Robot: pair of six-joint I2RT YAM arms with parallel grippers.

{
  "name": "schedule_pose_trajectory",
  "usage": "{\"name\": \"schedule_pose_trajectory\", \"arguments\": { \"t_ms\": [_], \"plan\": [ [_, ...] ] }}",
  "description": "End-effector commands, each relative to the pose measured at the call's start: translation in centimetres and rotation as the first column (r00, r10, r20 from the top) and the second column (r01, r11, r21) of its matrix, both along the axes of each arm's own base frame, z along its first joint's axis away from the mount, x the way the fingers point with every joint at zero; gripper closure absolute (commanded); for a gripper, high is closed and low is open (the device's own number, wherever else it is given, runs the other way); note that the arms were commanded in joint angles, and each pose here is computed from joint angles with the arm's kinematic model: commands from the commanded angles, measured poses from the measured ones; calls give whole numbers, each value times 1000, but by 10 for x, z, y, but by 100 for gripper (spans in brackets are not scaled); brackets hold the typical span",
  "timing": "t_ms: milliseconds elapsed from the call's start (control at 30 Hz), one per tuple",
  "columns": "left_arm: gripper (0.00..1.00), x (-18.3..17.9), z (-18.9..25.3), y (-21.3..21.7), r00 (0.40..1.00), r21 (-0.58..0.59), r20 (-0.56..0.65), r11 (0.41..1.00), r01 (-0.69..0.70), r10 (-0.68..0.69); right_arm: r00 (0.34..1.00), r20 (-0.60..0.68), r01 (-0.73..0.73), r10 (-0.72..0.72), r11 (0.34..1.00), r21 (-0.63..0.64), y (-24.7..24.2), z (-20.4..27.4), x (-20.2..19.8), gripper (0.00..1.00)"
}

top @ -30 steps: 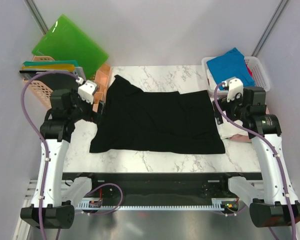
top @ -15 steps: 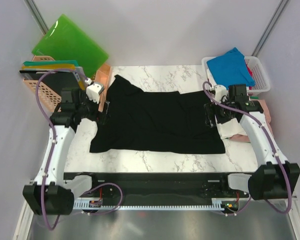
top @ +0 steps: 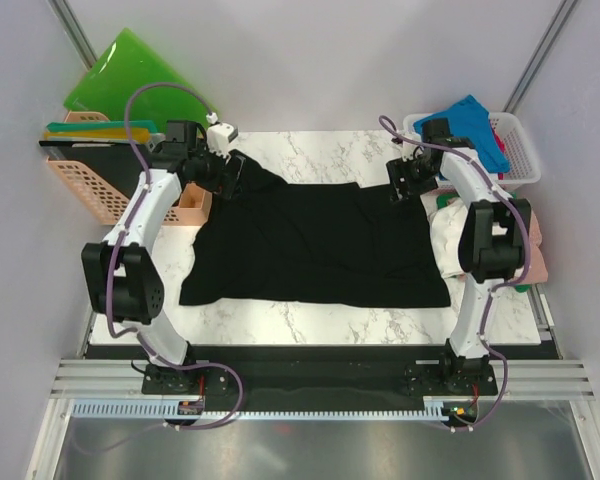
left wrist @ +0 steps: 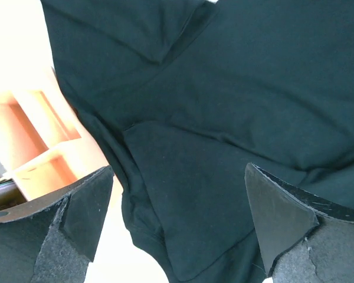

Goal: Fold and stack the t-shirts

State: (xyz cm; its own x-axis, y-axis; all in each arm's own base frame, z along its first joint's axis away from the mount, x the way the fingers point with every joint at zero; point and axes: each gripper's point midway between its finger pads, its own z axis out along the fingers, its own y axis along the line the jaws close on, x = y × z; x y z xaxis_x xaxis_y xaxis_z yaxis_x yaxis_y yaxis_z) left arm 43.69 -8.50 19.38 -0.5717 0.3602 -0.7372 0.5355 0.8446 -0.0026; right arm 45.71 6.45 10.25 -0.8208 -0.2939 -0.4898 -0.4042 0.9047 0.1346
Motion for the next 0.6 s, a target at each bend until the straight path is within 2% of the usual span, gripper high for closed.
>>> {"name": "schedule_pose_trajectory", "arguments": {
  "t_ms": [0, 167, 333, 433, 567],
  "plan": [
    [0, 22, 3, 2, 999, 42, 35, 999, -3, 1, 999, -10, 40, -41, 997, -67, -3, -13, 24, 25],
    [0, 48, -30, 3, 1000, 76, -4, 997, -9, 10, 996, 9, 86, -85, 989, -120, -10, -23, 49, 26],
    [0, 72, -39, -3, 999, 121, 33, 993, -3, -1, 993, 44, 115, -111, 988, -101, -6, -16, 65, 25],
    [0, 81, -37, -12, 999, 108, 45, 994, 8, -13, 993, 46, 112, -107, 987, -112, -2, -15, 66, 25],
    [0, 73, -40, -33, 997, 125, 39, 990, 60, -65, 998, 44, 56, -51, 990, -129, 17, -13, 54, 25]
  ]
}}
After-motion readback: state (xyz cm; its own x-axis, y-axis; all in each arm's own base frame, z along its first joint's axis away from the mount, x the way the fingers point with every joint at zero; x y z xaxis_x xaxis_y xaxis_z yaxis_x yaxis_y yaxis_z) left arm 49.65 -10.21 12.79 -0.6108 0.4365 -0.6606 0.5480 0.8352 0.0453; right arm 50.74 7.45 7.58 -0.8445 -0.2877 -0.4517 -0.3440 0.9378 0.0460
